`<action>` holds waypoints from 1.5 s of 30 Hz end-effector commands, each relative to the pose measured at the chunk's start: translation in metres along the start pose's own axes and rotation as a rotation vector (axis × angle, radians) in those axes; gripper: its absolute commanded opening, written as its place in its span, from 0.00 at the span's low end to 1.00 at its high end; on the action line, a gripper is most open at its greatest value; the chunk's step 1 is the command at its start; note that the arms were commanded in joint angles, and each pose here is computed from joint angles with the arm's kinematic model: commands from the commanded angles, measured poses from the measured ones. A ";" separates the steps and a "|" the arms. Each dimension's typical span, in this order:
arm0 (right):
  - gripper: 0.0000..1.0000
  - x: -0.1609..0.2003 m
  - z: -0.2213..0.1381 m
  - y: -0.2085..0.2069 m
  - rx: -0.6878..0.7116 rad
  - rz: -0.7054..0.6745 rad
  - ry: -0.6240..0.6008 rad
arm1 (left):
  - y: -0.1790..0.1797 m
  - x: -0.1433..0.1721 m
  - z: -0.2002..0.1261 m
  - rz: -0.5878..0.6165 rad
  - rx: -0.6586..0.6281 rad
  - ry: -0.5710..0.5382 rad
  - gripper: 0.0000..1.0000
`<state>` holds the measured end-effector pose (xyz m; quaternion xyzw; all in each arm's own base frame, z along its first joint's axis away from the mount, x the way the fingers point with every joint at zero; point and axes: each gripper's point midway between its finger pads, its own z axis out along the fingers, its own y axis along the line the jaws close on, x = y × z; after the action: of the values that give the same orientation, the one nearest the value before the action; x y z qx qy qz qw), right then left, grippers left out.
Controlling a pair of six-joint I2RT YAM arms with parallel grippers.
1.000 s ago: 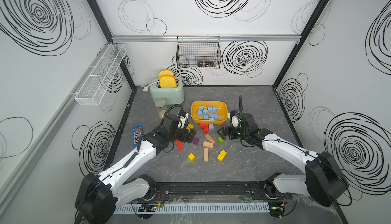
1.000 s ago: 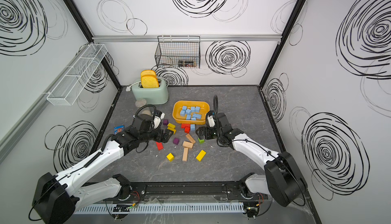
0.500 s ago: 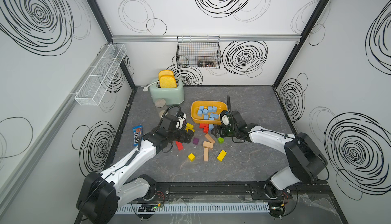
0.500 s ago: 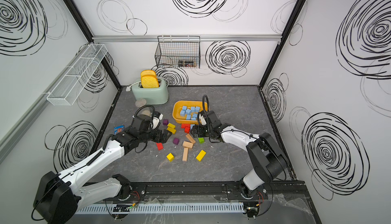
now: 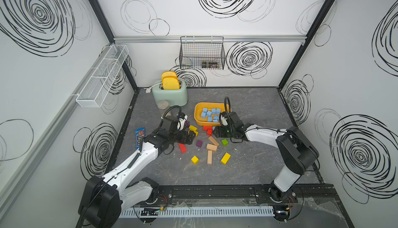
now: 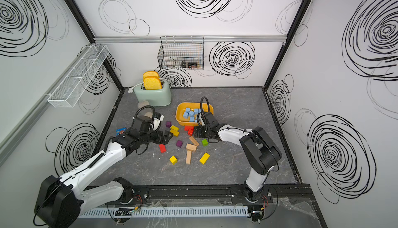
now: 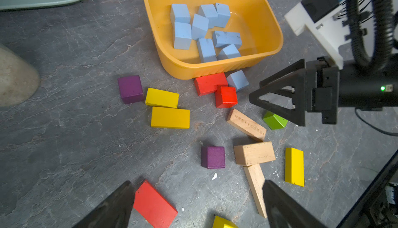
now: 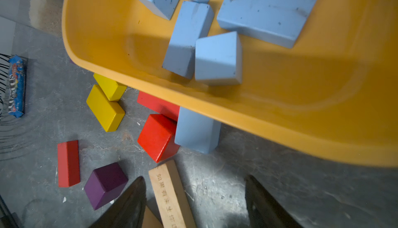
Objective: Pick out the blue building blocks
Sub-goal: Pick up the building block from the center of the board.
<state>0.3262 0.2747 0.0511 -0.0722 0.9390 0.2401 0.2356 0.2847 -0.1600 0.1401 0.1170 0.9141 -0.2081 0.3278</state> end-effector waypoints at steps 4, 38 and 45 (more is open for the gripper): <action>0.66 -0.016 0.009 0.001 0.053 0.014 -0.050 | 0.004 -0.001 0.003 0.009 0.010 0.002 0.96; 0.57 -0.019 0.026 -0.008 0.208 0.045 -0.107 | 0.014 0.001 -0.005 -0.005 -0.002 -0.007 0.96; 0.63 -0.017 0.033 -0.003 0.204 0.038 -0.088 | 0.013 0.001 -0.006 -0.005 -0.001 -0.008 0.96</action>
<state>0.3532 0.2842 0.0355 -0.0209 0.9474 0.1527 0.2803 0.2852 -0.1476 0.1358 0.1122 0.9182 -0.2059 0.3193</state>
